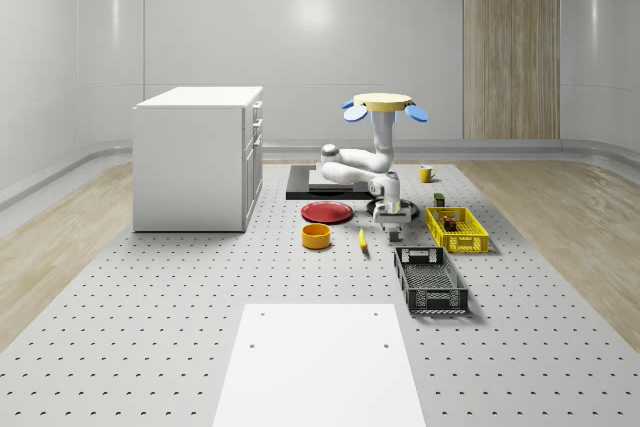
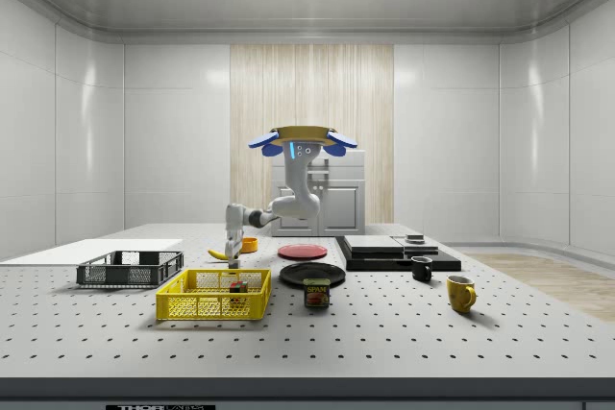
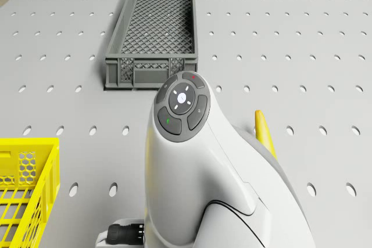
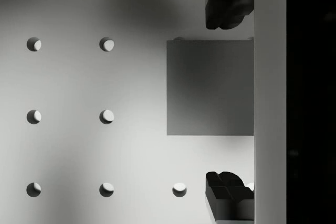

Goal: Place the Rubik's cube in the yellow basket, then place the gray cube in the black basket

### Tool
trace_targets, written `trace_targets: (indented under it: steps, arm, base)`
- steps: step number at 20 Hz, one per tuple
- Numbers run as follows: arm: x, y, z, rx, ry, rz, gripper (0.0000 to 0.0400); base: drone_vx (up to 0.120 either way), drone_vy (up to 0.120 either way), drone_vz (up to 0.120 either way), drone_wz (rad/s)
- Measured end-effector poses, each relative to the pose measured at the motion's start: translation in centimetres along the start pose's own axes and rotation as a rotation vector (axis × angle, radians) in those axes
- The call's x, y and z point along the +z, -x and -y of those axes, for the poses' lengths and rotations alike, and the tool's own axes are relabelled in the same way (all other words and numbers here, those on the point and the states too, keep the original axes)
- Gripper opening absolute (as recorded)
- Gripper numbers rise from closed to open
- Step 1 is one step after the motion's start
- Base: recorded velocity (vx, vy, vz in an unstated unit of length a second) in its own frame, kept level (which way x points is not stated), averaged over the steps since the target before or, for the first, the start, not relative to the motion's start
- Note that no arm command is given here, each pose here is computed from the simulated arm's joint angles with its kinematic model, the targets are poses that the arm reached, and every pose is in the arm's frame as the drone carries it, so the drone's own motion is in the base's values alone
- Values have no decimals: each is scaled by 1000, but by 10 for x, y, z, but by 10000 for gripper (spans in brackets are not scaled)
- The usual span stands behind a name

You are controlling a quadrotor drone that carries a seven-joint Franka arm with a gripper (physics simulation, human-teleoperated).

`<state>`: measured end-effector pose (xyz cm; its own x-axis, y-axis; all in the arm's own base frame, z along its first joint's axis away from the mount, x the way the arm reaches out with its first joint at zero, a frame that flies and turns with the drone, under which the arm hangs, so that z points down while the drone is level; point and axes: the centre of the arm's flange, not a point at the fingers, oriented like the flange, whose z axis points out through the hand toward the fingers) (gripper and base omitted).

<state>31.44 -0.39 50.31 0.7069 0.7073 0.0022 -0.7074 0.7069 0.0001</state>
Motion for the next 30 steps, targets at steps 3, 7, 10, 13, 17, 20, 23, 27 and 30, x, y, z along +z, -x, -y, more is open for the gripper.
trace_targets:
  steps: [3,7,10,13,17,20,23,27,30]
  arm:
    - [8,0,0,0,0,0,400]
    - [14,0,1,0,0,0,400]
    - [16,3,3,0,0,0,400]
    - [17,3,6,0,0,0,400]
    - [18,-1,11,0,0,0,400]
    - [18,-2,12,0,0,0,400]
    - [18,-2,13,0,0,0,388]
    - [18,-3,14,0,0,0,301]
    - [19,-3,14,0,0,0,274]
  base:
    - [0,0,0,0]
    - [0,0,0,0]
    - [0,0,0,0]
    - [0,0,0,0]
    - [0,0,0,0]
    - [0,0,0,0]
    - [0,0,0,0]
    - [0,0,0,0]
    - [0,0,0,0]
